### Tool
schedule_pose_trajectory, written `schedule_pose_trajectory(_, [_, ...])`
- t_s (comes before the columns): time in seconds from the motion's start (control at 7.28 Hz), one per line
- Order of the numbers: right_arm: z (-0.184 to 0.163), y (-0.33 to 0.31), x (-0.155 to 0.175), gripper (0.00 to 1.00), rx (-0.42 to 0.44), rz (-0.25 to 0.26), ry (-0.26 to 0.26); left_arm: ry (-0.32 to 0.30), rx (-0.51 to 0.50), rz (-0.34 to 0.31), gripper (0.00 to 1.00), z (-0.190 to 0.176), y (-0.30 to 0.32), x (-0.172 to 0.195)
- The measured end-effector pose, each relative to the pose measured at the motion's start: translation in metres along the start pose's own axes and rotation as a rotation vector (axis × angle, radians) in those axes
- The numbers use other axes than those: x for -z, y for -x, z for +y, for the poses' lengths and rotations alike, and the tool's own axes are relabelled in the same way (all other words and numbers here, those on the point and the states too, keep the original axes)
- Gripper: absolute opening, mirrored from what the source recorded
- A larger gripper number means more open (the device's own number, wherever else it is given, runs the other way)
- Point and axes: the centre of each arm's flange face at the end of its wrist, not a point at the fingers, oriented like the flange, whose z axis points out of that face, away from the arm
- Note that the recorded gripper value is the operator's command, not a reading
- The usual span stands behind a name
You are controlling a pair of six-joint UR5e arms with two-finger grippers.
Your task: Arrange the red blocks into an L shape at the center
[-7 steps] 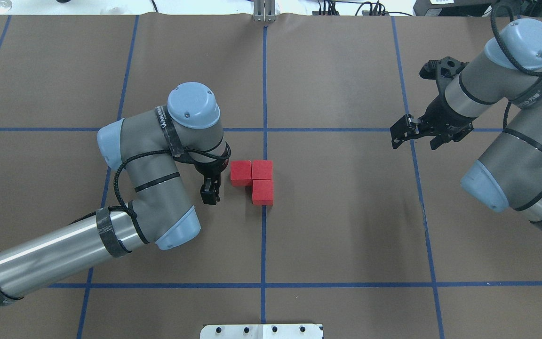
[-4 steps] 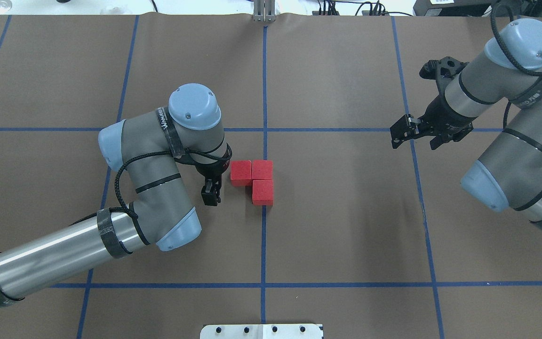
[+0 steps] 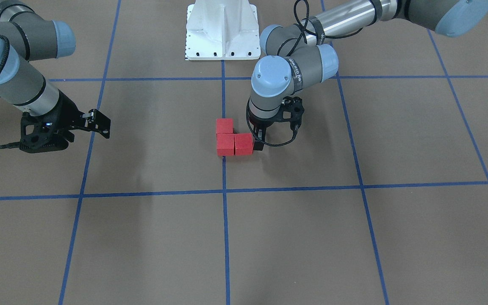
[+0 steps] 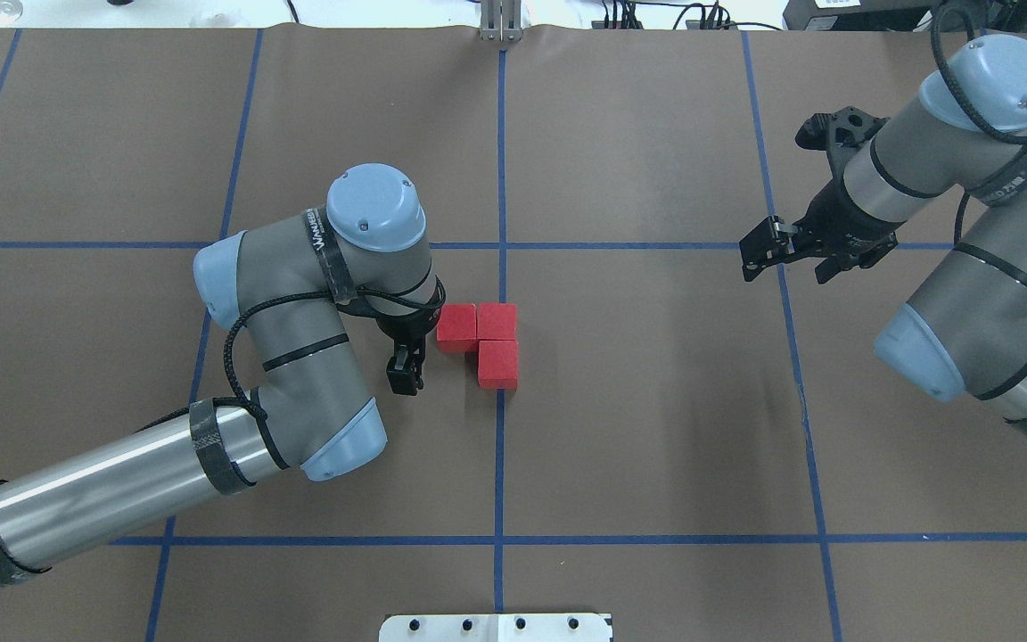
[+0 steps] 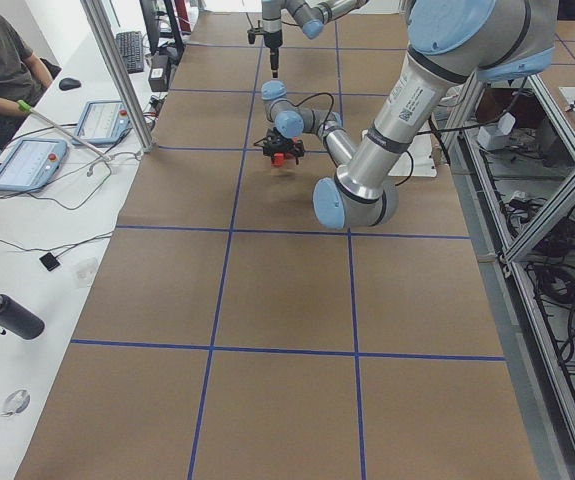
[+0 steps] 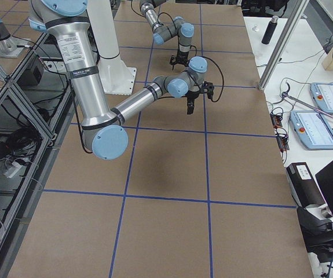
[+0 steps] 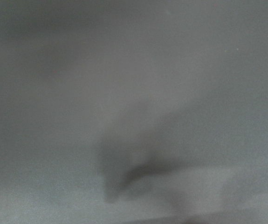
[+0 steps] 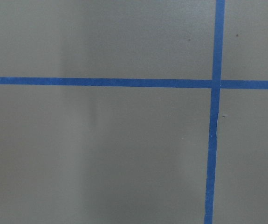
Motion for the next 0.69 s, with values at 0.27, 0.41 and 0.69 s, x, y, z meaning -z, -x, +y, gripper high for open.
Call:
schedule_pose_trajectory(0.27, [0.0005,0.0008,0.0013,1.00,0.001,-0.002,-0.002,0.007,-0.001,-0.013,1.00,0.0019,0.0022,-0.0005])
schedule_pose_trajectory(0.41, [0.0006,0.0009,0.0014,1.00,0.002,-0.002,-0.002,0.008,-0.002,-0.017,1.00,0.0026,0.0029,-0.0013])
schedule_pose_trajectory(0.69, [0.0004,0.0003,0.0009,1.00,0.001,-0.001,-0.001,0.010,-0.003,-0.018,1.00,0.0038,0.0033,-0.0018])
